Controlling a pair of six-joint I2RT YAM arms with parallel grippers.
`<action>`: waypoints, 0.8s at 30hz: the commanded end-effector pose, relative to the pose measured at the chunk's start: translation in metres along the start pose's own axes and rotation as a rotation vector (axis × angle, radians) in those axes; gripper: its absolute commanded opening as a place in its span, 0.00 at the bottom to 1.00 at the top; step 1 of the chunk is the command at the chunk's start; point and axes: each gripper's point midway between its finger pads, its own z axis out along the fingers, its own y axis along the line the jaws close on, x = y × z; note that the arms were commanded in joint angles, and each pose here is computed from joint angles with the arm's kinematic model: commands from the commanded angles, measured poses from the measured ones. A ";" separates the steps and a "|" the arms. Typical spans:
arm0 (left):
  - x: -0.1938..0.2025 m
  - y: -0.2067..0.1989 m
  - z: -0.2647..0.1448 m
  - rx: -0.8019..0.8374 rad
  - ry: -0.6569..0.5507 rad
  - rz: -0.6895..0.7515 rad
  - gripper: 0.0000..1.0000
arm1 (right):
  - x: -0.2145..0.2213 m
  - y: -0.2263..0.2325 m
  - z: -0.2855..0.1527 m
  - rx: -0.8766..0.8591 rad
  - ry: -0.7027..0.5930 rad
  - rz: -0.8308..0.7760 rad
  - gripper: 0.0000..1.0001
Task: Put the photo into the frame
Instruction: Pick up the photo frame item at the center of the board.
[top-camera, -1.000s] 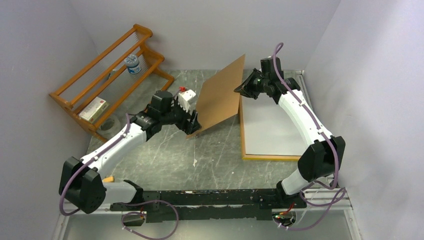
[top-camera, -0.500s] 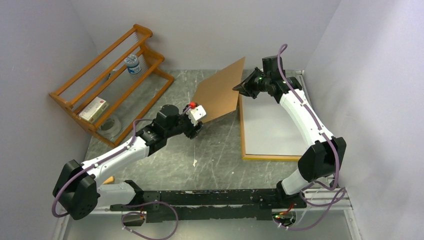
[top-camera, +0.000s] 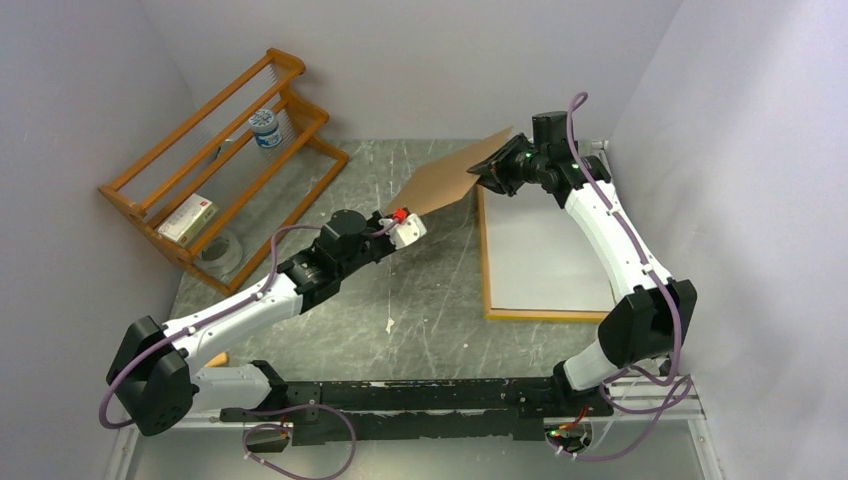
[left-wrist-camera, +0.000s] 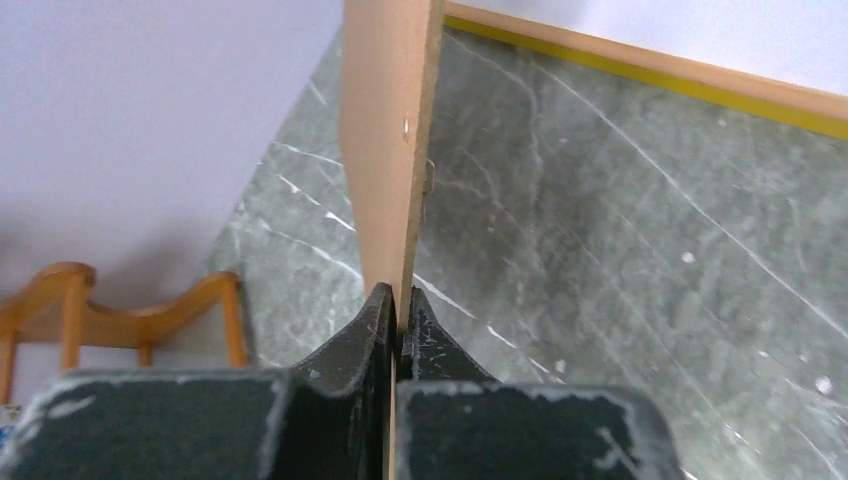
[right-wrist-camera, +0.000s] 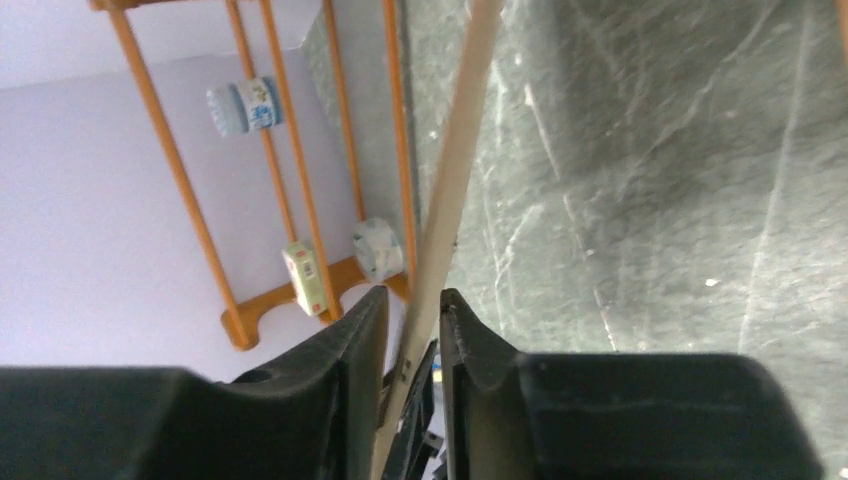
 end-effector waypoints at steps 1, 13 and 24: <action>-0.021 0.019 0.000 -0.070 -0.046 -0.019 0.03 | 0.016 0.039 -0.025 -0.164 0.039 -0.048 0.37; 0.000 0.009 0.004 -0.060 0.036 -0.107 0.03 | -0.008 0.058 -0.051 -0.248 -0.143 -0.194 0.85; 0.000 0.011 0.004 -0.035 0.084 -0.272 0.02 | -0.037 -0.001 -0.076 -0.045 -0.392 -0.291 0.81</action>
